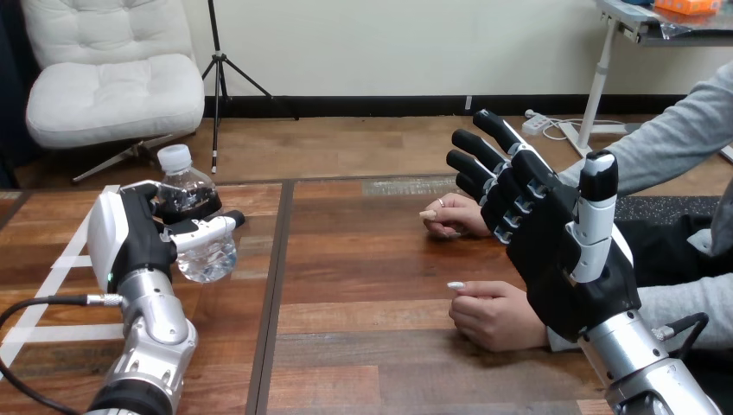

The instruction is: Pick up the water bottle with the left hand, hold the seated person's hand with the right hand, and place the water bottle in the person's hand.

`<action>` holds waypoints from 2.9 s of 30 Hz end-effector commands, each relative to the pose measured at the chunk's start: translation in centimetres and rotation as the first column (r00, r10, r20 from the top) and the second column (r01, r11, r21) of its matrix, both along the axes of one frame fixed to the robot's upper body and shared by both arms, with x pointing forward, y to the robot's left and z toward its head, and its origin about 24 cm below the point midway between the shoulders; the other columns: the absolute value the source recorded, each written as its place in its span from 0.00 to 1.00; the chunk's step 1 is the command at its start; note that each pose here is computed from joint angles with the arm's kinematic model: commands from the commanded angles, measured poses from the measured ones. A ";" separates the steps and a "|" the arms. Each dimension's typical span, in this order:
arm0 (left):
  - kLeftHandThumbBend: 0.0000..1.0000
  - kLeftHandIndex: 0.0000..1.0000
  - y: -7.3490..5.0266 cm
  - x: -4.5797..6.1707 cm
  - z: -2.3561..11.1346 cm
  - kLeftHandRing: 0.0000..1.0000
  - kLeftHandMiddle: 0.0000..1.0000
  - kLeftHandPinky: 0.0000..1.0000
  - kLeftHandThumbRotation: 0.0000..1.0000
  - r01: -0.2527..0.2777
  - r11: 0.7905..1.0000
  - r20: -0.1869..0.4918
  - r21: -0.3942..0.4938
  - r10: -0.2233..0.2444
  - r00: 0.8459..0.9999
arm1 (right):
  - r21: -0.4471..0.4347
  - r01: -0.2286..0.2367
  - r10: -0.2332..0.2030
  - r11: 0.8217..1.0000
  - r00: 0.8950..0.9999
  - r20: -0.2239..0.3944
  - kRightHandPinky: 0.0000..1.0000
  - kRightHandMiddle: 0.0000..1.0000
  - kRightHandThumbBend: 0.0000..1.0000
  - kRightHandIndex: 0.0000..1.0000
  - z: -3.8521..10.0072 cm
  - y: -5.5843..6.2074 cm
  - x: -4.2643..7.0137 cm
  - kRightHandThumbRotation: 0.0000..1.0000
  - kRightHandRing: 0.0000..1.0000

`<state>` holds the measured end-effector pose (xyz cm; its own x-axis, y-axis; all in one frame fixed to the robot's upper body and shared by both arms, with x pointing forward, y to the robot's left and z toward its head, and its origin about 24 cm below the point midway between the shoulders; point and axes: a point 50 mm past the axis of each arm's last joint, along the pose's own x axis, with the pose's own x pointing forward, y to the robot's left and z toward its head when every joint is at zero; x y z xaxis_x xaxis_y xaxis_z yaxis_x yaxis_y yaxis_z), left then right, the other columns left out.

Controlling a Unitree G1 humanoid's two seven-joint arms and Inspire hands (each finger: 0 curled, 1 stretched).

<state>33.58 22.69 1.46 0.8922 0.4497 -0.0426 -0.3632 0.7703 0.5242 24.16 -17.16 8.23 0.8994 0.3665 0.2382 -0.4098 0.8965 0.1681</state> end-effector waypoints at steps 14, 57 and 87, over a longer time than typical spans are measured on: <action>0.80 0.40 -1.1 1.5 2.8 0.25 0.31 0.18 0.00 0.119 0.984 0.120 -0.130 -0.103 0.987 | -0.152 0.030 -0.019 0.988 0.997 0.075 0.89 0.88 0.96 0.90 0.6 -0.7 1.6 1.00 0.88; 0.78 0.38 -3.8 1.2 4.1 0.37 0.40 0.29 0.00 0.307 0.944 0.188 -0.119 -0.282 0.941 | -0.328 0.104 -0.065 0.939 0.990 0.128 0.81 0.82 0.92 0.84 -0.7 -1.7 2.8 1.00 0.84; 0.80 0.37 -4.8 1.0 4.4 0.33 0.38 0.26 0.00 0.367 0.927 0.186 -0.078 -0.348 0.919 | -0.678 0.237 -0.039 0.696 0.955 0.293 0.76 0.80 1.00 0.80 0.3 -3.3 3.9 0.86 0.79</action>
